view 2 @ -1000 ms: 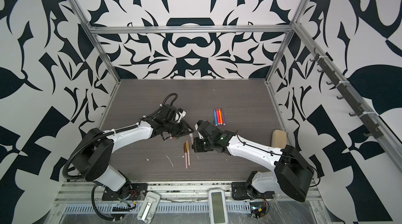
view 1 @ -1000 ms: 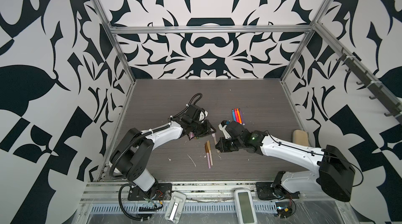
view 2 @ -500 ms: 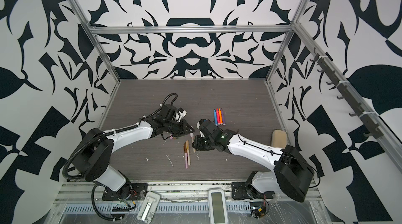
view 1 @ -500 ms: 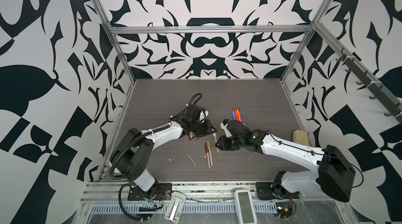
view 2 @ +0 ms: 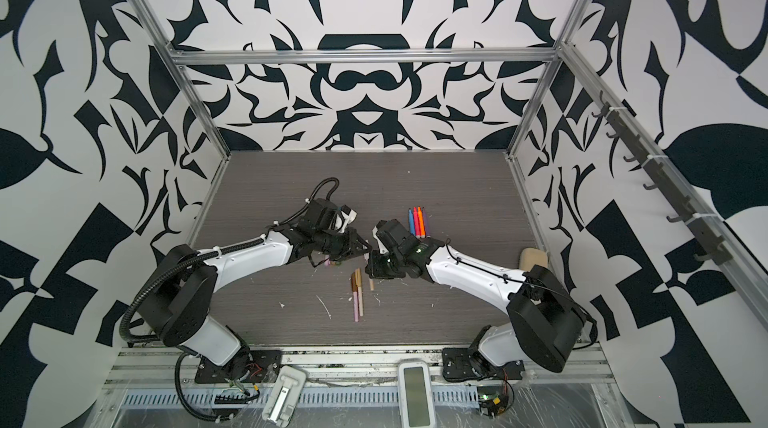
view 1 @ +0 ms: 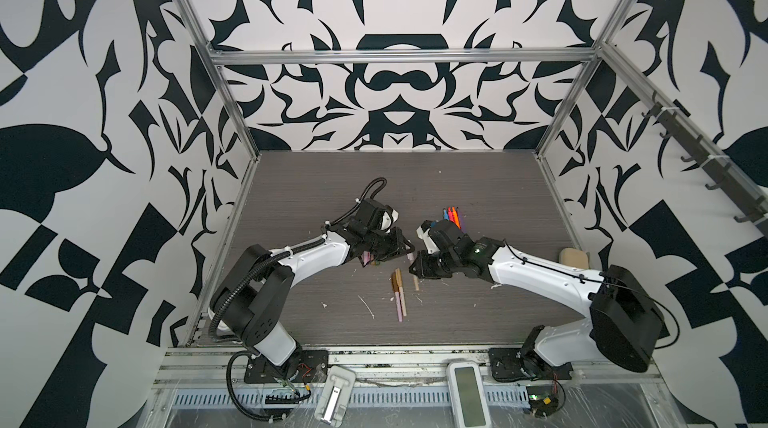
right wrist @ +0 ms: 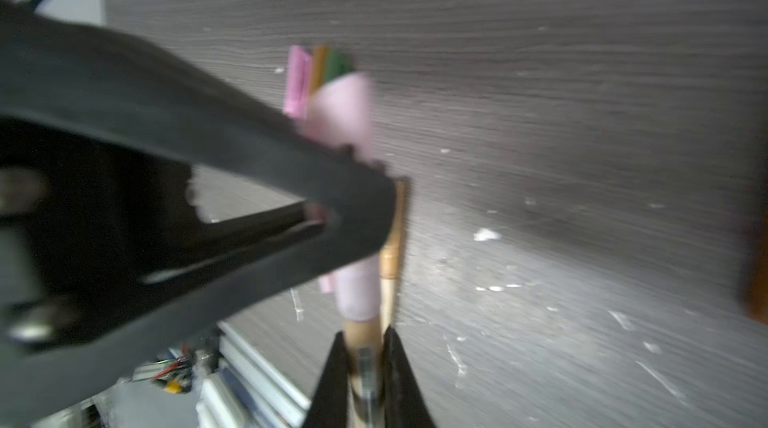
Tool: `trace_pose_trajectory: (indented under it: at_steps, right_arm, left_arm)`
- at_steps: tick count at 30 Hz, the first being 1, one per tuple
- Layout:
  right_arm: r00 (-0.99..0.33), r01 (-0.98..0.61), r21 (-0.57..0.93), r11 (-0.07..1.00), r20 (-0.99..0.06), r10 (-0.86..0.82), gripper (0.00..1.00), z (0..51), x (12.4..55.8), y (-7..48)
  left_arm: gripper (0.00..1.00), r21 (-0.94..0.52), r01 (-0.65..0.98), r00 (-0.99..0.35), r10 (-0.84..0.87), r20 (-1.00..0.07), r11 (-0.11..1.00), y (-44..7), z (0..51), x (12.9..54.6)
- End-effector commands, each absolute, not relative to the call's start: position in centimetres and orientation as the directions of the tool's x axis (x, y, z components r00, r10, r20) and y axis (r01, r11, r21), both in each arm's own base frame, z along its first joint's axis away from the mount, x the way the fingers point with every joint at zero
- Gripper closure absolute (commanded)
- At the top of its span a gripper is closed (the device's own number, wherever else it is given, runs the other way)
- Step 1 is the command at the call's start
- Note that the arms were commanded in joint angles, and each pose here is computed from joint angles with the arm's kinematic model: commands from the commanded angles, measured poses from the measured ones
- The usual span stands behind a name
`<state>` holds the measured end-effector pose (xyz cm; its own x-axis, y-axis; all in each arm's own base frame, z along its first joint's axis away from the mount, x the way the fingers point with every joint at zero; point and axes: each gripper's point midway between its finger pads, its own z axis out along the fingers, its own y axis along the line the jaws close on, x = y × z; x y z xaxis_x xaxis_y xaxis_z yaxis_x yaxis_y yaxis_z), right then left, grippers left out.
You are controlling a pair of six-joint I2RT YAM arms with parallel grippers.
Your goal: Open the pen caps
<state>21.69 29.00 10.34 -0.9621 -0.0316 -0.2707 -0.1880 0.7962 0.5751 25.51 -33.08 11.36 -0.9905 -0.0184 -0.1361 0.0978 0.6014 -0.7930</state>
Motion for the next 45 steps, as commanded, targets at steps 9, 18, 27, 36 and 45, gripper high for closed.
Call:
trace_pose_trajectory:
  at_steps: [9,18,27,36,45]
  right_arm:
    - [-0.971,-0.114,0.612,0.782,-0.236,0.043,1.0,8.0,18.1,27.5]
    - [-0.958,-0.134,0.604,0.786,-0.281,0.052,1.0,7.9,15.1,26.9]
    - [-0.955,-0.158,0.604,0.781,-0.296,0.035,1.0,9.0,15.1,27.1]
    - [-0.951,-0.13,0.64,0.757,-0.297,0.087,1.0,9.2,14.6,25.9]
    - [-0.947,-0.132,0.647,0.751,-0.306,0.097,1.0,9.6,14.6,25.6]
  left_arm:
    - [1.0,-0.762,0.114,-0.976,-0.069,-0.204,0.638,-29.7,14.5,32.4]
    - [1.0,-0.769,0.099,-0.974,-0.095,-0.204,0.632,-29.3,15.3,35.0]
    - [1.0,-0.74,0.095,-0.968,-0.114,-0.226,0.666,-28.0,14.9,35.4]
    - [1.0,-0.658,0.031,-0.94,-0.202,-0.275,0.752,-25.1,14.9,38.3]
    - [1.0,-0.632,0.006,-0.929,-0.229,-0.29,0.775,-24.2,14.3,38.1]
